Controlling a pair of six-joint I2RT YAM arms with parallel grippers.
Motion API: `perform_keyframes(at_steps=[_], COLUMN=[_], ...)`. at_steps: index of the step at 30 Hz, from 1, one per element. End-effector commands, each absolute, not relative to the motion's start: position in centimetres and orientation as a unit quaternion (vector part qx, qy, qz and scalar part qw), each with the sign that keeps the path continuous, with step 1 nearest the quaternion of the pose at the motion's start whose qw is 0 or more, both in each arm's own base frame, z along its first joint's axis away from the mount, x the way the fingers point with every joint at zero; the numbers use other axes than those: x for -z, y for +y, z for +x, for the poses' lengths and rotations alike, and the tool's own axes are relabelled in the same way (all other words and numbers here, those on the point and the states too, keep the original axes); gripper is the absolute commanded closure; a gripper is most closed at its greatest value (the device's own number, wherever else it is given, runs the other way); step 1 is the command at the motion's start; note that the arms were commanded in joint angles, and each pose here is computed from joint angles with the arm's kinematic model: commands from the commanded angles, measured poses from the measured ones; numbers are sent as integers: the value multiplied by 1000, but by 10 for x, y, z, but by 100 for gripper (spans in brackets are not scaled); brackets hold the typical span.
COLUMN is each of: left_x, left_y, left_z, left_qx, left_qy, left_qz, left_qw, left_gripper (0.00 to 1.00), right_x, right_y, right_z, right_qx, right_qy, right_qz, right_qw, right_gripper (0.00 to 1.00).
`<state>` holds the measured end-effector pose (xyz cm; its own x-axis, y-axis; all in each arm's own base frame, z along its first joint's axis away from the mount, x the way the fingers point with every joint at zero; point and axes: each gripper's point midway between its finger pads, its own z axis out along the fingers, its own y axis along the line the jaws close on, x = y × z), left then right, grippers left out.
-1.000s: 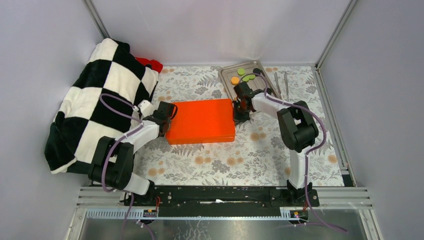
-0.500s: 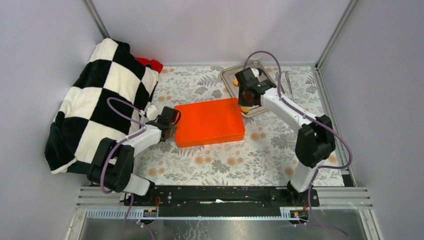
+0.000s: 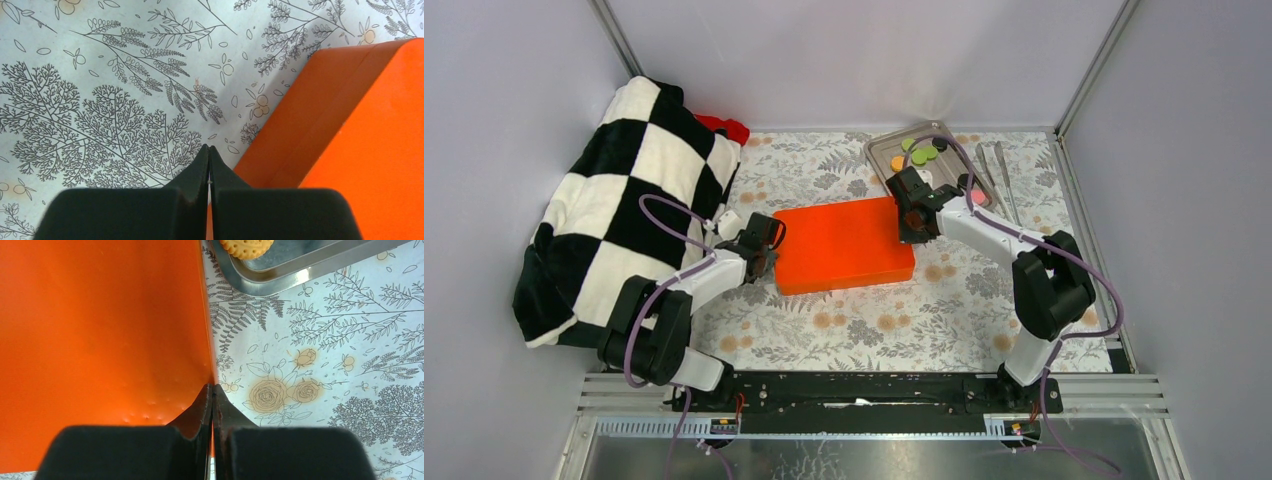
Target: Pack the cookies
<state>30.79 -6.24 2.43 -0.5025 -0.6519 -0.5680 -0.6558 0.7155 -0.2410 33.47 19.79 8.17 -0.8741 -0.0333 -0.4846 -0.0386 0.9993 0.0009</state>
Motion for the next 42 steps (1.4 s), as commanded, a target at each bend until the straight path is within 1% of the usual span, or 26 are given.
perform_keyframes(at_steps=[1,5,8,11,12,13,14,16,19,22,24,25,28,29,35,42], left_x=[-56,-100,-137,-174,-187,-198,-210,-228,-245,-252,-252,-252,-251,-250,-248,-244], left_y=[-69,-65,-62,-60,-60,-61,-63,-63,-62,-58,-56,-57,-57,-57,-57,-56], left_z=[321,325,323,318,316,315,313,308,300,296,295,295,295,295,296,297], left_qx=[17,26,44,68,79,90,102,122,141,143,140,140,138,137,135,128], left_qy=[860,845,828,809,802,796,790,777,761,752,752,753,756,757,758,761], left_qz=[-365,-364,-365,-361,-357,-350,-344,-336,-331,-332,-330,-328,-326,-327,-327,-328], left_qw=[357,391,424,459,473,485,498,518,540,551,553,553,550,549,548,544], left_gripper=[100,100,100,100,100,100,100,100,100,99,99,99,99,99,99,98], right_x=[-97,-180,-233,-268,-277,-281,-285,-291,-299,-307,-311,-312,-315,-315,-311,-295], right_y=[199,201,206,211,210,208,207,203,198,194,191,189,185,185,181,172], right_z=[341,372,381,380,379,377,375,372,365,362,361,361,360,359,360,365], right_qx=[-5,-16,-44,-77,-83,-86,-88,-90,-98,-104,-101,-100,-94,-93,-83,-41], right_qy=[964,931,909,891,885,882,880,874,863,854,851,850,848,848,852,861], right_qz=[-15,-10,-11,-14,-11,-10,-10,-10,-12,-8,-4,-1,4,4,8,16], right_qw=[266,365,414,448,458,463,467,477,495,510,516,518,521,521,517,507], right_gripper=[100,100,100,94,89,82,77,71,55,34,18,11,2,0,0,0])
